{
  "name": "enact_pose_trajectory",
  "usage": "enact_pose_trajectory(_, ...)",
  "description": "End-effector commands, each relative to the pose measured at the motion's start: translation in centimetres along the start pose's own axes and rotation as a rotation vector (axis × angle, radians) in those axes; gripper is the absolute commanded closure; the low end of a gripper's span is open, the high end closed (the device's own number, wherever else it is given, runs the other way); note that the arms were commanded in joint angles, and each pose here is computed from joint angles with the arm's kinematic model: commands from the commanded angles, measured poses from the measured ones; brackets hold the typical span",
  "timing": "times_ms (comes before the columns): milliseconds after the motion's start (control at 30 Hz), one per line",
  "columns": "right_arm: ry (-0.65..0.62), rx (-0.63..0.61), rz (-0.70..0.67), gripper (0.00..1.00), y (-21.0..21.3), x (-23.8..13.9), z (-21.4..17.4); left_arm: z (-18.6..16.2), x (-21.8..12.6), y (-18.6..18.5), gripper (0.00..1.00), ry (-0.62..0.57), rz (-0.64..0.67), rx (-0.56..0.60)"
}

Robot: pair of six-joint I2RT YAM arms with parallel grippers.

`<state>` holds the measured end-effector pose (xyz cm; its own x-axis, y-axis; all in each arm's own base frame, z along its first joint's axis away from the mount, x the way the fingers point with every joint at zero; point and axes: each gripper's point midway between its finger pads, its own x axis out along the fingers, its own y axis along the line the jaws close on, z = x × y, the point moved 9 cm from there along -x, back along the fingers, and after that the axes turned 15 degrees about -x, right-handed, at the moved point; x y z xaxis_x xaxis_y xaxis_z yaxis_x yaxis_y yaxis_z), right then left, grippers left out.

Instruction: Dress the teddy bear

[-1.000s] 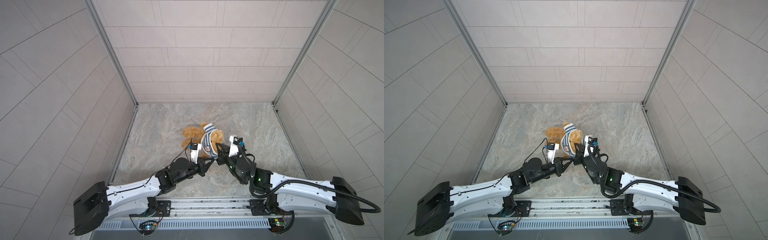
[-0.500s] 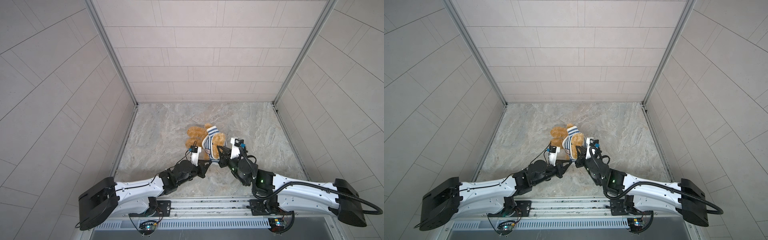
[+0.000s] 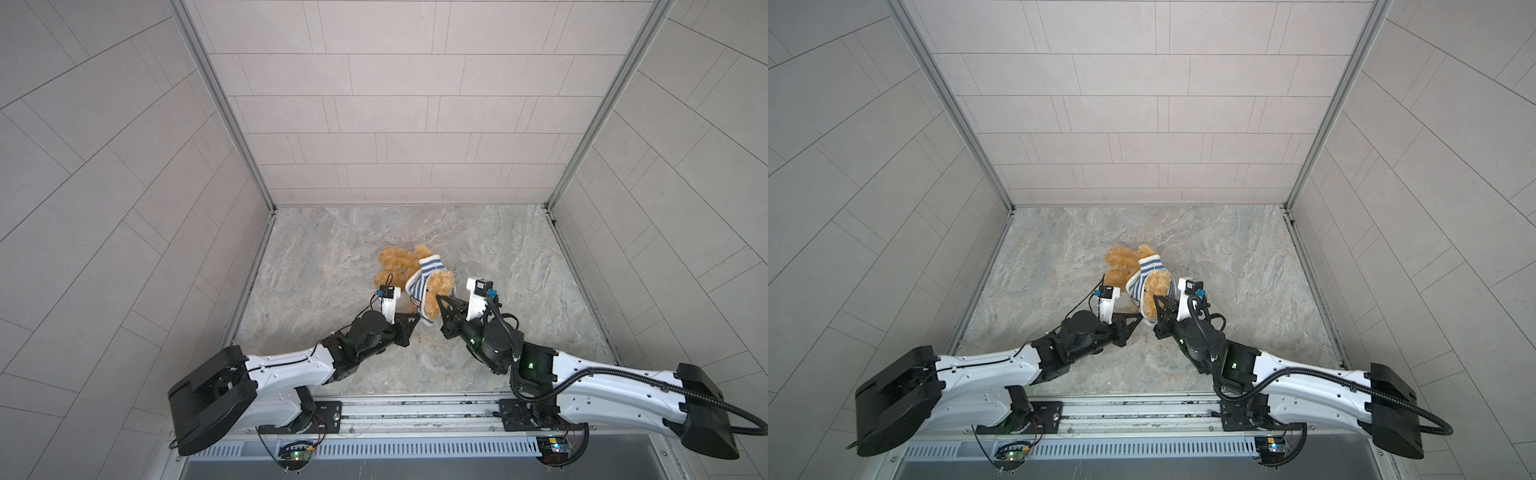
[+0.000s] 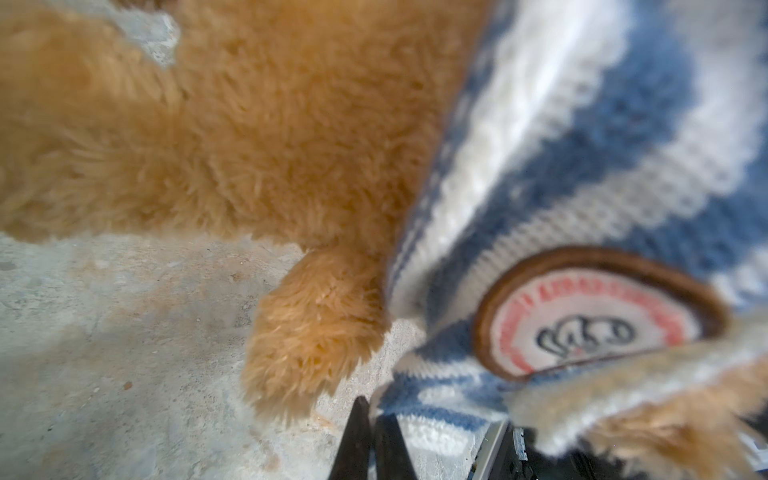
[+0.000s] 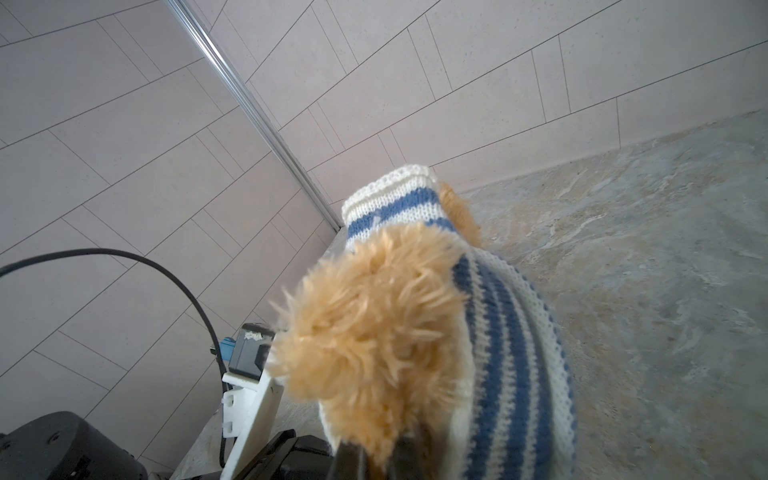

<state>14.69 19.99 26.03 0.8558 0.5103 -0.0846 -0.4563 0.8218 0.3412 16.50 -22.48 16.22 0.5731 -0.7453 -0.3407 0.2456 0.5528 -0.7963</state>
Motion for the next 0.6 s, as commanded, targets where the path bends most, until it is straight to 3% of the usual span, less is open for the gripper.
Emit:
enact_pose_trajectory(0,-0.183,0.244,0.117,1.0,0.8,-0.8,4.8,-0.9,-0.2,4.8,1.0,0.033,0.26,0.01)
enact_pose_trajectory(133,-0.147,0.244,0.128,1.0,0.7,-0.7,4.4,0.0,0.0,3.7,1.0,0.02,0.216,0.028)
enact_pose_trajectory(233,-0.112,0.203,0.116,1.0,0.8,-0.3,3.7,0.2,0.2,1.8,0.99,0.041,0.083,0.035)
enact_pose_trajectory(367,-0.041,0.133,0.131,1.0,0.7,0.9,2.7,-0.4,-0.3,-0.8,0.87,0.1,-0.07,0.064)
enact_pose_trajectory(567,0.087,-0.047,0.207,1.0,-0.3,2.2,3.1,-1.5,-2.5,-0.1,0.63,0.144,-0.079,0.057)
